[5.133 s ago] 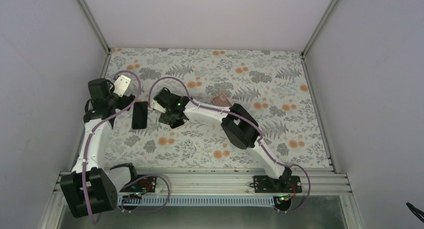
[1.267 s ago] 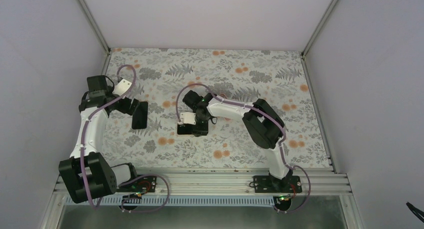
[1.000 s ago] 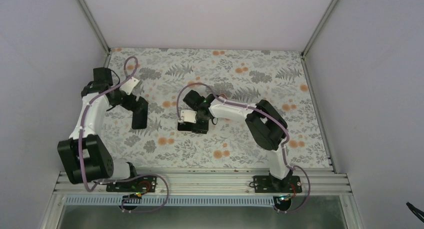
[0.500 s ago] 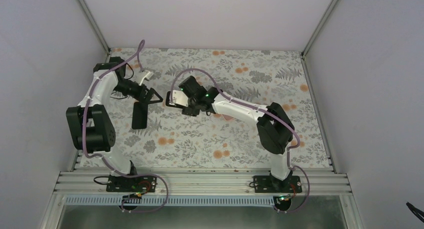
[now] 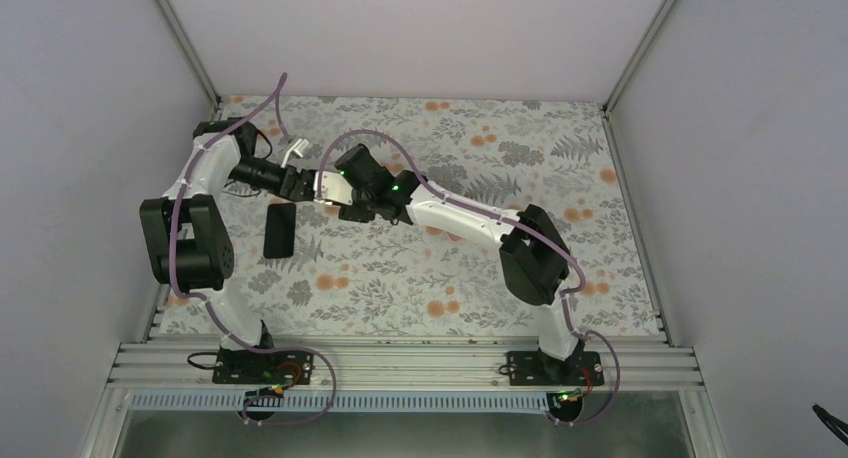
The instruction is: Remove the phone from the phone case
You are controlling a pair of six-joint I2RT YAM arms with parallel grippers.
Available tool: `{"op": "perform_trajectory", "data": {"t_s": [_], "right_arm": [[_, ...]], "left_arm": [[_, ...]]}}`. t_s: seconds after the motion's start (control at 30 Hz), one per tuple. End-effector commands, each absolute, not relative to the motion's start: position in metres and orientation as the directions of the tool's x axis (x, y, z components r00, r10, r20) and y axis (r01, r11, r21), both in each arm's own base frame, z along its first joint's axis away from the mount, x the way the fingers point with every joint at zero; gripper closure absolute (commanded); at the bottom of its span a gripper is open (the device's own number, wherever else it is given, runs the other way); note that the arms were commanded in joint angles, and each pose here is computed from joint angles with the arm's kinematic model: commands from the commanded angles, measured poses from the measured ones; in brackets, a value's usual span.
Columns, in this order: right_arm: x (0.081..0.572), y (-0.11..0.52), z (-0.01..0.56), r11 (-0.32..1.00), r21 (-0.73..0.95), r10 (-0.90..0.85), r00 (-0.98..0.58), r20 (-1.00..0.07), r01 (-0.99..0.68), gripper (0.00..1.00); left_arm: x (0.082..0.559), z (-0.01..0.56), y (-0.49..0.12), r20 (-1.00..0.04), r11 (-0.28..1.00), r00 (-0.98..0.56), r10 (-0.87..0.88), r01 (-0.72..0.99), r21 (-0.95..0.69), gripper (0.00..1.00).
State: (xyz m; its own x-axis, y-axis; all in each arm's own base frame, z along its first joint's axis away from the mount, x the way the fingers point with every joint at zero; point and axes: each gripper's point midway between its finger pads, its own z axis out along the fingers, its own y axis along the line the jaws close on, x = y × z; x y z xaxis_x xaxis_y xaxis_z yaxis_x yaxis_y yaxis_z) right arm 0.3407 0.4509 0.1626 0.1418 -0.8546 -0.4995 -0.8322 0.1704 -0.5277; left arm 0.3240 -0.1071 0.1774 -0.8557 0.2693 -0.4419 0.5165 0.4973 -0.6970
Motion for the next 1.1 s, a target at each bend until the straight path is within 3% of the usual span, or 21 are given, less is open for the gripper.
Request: {"op": "perform_trajectory", "data": {"t_s": [0.0,0.13,0.37,0.47,0.63,0.87,1.07], "right_arm": [[0.347,0.471,0.186,0.209,-0.559,-0.813,0.174,-0.555,-0.803,0.37],[0.349,0.473,0.187,0.216,-0.558,-0.809,0.173,-0.562,-0.801,0.36],[0.342,0.474,0.188,0.197,-0.534,-0.803,0.177,-0.569,-0.822,0.32],[0.332,0.471,0.182,0.165,-0.494,-0.811,0.167,-0.56,-0.854,0.02],[0.305,0.447,0.164,0.063,-0.28,-0.839,0.101,-0.534,-0.958,0.0],[0.273,0.399,0.161,-0.038,0.052,-0.848,0.005,-0.529,-0.998,0.0],[0.273,0.391,0.168,-0.04,0.156,-0.824,-0.055,-0.564,-0.987,0.0]], "left_arm": [[0.324,0.193,-0.115,-0.483,0.442,-0.842,0.239,0.537,-0.719,0.31],[0.318,0.191,-0.116,-0.487,0.43,-0.84,0.241,0.542,-0.722,0.59],[0.319,0.19,-0.118,-0.499,0.405,-0.834,0.236,0.551,-0.729,0.87],[0.32,0.193,-0.118,-0.525,0.396,-0.816,0.242,0.577,-0.714,0.97],[0.315,0.199,-0.114,-0.59,0.417,-0.744,0.313,0.666,-0.619,0.98],[0.287,0.214,-0.098,-0.672,0.424,-0.497,0.548,0.858,-0.289,0.98],[0.258,0.233,-0.105,-0.685,0.373,-0.349,0.639,0.92,-0.121,0.98]]}}
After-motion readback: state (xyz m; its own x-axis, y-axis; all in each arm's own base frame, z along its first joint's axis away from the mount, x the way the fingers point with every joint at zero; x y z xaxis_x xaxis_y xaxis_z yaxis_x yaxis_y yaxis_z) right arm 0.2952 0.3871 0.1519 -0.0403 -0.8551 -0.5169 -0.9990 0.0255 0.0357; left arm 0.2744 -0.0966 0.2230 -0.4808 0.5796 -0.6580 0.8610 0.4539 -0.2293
